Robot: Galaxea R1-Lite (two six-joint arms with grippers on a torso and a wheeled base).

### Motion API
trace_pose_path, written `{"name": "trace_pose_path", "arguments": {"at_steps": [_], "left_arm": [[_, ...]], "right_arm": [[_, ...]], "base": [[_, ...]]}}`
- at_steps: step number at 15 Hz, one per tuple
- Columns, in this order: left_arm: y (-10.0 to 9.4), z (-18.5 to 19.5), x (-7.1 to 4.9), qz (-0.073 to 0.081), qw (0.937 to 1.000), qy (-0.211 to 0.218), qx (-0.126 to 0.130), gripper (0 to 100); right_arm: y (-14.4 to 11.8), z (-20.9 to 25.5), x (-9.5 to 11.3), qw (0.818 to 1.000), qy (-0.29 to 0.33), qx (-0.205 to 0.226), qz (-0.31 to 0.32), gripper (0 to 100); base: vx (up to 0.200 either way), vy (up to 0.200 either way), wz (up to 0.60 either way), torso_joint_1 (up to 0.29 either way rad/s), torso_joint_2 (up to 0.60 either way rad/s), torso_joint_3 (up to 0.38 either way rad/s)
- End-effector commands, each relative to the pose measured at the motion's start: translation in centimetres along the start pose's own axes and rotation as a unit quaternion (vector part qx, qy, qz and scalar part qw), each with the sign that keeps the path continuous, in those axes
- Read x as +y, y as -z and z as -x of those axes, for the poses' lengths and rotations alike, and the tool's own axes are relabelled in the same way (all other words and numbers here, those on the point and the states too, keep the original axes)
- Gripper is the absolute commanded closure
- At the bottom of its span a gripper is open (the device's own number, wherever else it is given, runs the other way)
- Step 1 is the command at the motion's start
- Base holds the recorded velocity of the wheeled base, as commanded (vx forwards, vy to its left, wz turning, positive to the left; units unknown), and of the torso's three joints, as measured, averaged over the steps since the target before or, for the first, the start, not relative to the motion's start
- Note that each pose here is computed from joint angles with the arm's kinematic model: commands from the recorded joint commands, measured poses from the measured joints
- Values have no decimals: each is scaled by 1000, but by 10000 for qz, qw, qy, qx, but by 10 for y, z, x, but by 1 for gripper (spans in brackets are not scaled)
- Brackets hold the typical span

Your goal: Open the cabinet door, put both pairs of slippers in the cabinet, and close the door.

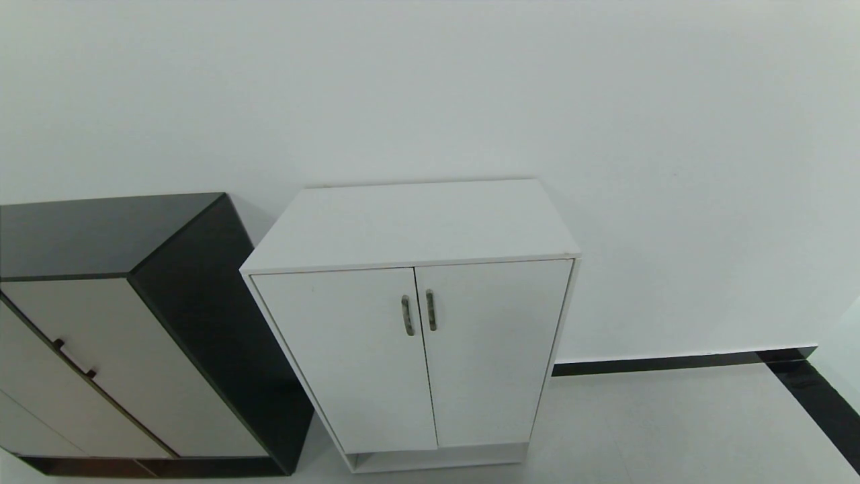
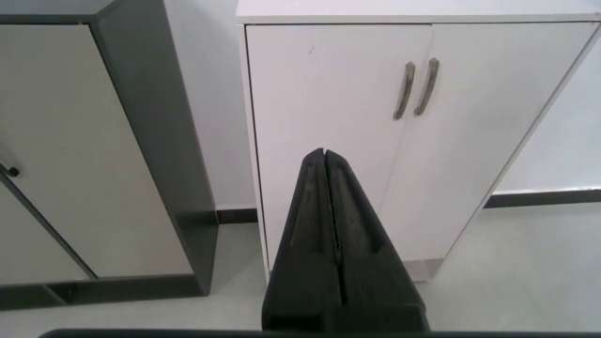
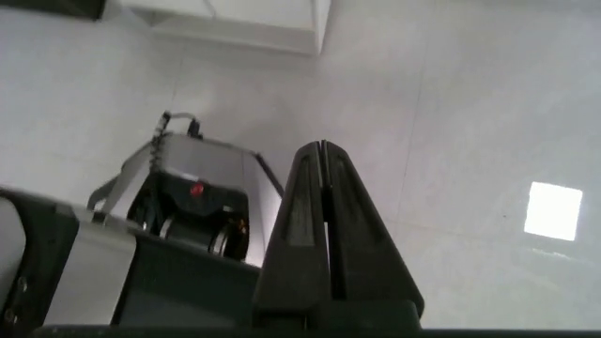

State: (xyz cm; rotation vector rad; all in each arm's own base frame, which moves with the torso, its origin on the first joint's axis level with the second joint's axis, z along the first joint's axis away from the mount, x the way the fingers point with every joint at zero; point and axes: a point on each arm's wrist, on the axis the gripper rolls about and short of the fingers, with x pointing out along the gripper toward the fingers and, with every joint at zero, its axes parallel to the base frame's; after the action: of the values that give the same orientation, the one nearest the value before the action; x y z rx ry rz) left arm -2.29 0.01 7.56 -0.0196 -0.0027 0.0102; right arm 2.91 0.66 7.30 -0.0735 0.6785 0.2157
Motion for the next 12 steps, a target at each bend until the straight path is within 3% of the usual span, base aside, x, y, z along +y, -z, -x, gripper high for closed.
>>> {"name": "trace_pose_path", "arguments": {"at_steps": [1, 3, 5, 12], "left_arm": [[0, 0, 0, 2, 10000, -3, 5, 100], [0, 0, 0, 2, 10000, -3, 5, 100], [0, 0, 0, 2, 10000, -3, 5, 100], [0, 0, 0, -6, 10000, -3, 5, 100]], "right_arm": [[5, 12, -1, 9963, 274, -797, -185, 100], [10, 22, -1, 9868, 464, -1527, -273, 100], [15, 28, 0, 9782, 544, -1986, -284, 100], [25, 38, 2, 9555, 620, -2875, -239, 100]], "base": [[0, 0, 0, 0, 0, 0], [0, 0, 0, 0, 0, 0], [0, 0, 0, 0, 0, 0], [0, 0, 0, 0, 0, 0]]}}
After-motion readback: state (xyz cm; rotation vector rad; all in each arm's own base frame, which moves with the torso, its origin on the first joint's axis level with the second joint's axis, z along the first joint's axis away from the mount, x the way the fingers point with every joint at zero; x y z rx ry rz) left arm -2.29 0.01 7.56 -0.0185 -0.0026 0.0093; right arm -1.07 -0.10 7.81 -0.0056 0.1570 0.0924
